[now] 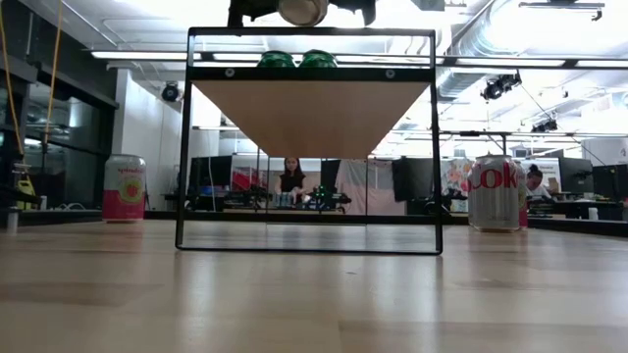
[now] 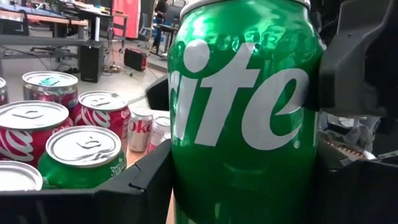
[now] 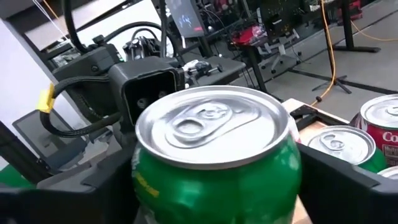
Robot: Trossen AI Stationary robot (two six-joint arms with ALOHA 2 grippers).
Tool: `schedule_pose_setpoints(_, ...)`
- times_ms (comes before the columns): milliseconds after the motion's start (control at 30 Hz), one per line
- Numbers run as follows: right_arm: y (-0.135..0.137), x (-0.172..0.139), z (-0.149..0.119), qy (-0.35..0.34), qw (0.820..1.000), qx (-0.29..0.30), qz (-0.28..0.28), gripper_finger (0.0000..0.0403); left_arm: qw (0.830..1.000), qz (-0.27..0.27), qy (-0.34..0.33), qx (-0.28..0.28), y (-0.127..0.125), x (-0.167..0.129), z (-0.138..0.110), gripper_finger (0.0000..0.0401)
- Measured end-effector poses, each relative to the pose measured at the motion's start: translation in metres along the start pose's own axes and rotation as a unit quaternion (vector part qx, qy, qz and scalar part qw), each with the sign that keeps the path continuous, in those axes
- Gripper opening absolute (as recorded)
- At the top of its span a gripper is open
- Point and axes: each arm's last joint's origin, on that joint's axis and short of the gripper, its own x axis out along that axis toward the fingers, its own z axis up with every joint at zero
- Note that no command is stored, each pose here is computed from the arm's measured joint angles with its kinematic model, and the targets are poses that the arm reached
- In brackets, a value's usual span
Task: Place canned beverage on shelf
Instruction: Put the green soda can on the shelf
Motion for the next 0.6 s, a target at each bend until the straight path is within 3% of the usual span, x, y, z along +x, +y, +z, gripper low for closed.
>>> schedule_pose_setpoints(133, 0.0, 0.0, 0.0, 0.0, 1.0, 0.001, -0.001, 0.0288, 1.0, 0.002, 0.001, -0.016, 0.0, 0.0, 0.0, 0.0194)
schedule_pose_setpoints(400, -0.001, 0.0, 0.0, 0.003, 1.0, -0.005, -0.004, 0.0288, 0.999, -0.031, 0.011, -0.023, 0.003, 0.001, 0.001, 0.0322)
schedule_pose_setpoints(600, -0.001, -0.026, 0.015, 0.026, 0.998, -0.051, -0.019, 0.0288, 0.997, -0.066, 0.038, -0.005, 0.013, -0.019, 0.02, 0.0347)
